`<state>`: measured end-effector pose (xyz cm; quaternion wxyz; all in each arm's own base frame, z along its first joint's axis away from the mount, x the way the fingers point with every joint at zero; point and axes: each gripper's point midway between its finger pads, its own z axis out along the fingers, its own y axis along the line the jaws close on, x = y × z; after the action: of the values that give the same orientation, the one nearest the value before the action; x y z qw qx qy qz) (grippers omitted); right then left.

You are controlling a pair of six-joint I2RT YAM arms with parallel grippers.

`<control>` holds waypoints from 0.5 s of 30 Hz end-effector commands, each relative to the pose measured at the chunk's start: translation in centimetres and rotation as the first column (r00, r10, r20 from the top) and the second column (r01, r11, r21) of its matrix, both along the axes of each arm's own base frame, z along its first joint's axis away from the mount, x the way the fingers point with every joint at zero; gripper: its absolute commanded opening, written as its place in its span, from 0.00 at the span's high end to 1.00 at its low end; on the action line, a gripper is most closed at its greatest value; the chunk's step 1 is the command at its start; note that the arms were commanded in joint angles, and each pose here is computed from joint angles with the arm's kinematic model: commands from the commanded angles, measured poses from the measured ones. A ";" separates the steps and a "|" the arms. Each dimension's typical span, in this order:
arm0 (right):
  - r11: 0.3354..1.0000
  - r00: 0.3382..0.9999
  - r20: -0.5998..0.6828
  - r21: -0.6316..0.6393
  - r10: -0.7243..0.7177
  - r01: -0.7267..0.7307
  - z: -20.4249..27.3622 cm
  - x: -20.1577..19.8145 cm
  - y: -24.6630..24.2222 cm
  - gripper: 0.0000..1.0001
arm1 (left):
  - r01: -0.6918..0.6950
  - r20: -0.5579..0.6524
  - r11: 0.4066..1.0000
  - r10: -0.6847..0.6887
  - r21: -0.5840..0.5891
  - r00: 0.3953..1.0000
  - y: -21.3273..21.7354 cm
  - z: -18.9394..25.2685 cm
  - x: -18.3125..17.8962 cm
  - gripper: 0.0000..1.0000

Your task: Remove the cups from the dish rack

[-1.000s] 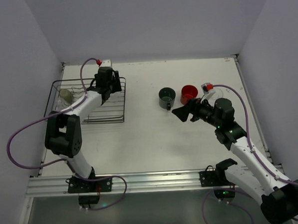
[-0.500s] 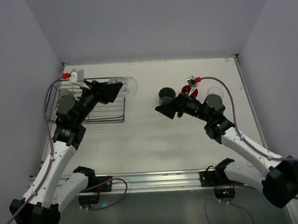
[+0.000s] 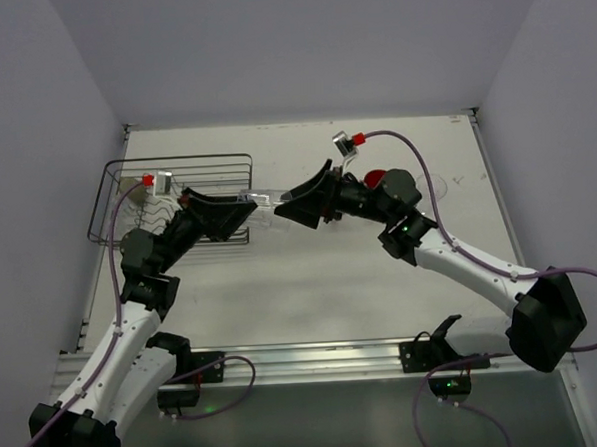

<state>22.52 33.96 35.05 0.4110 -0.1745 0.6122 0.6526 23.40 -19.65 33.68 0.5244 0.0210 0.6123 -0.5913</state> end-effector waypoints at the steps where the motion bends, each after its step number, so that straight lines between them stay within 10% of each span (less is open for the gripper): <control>1: 0.994 0.993 0.078 0.071 0.083 -0.089 3.3 -1.6 1.7 0.14 | 0.069 0.108 0.995 -0.061 -0.067 0.992 -0.2 2.4 -1.8 0.63; 7: 0.972 0.987 0.049 0.172 0.155 -0.161 4.3 -2.6 2.6 0.37 | 0.016 0.118 0.994 -0.003 -0.110 0.993 0.5 2.2 -1.5 0.59; 9: 0.964 0.985 0.053 0.203 0.165 -0.172 4.7 -2.7 2.5 0.62 | -0.019 0.120 0.993 0.033 -0.120 0.992 1.0 2.3 -1.2 0.58; 12: 0.966 0.989 0.051 0.214 0.137 -0.145 4.8 -2.6 2.1 0.99 | -0.048 0.098 0.996 0.056 -0.078 0.994 1.0 1.6 -0.7 0.31; 15: 0.983 0.995 0.076 0.168 0.067 -0.079 4.8 -2.2 1.2 1.00 | -0.102 0.065 0.994 0.099 0.049 0.993 1.3 0.6 0.1 0.06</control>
<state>20.10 36.85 36.82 0.3531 -0.1792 0.5691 0.7206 22.76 -18.91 34.41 0.5547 0.0146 0.5806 -0.5958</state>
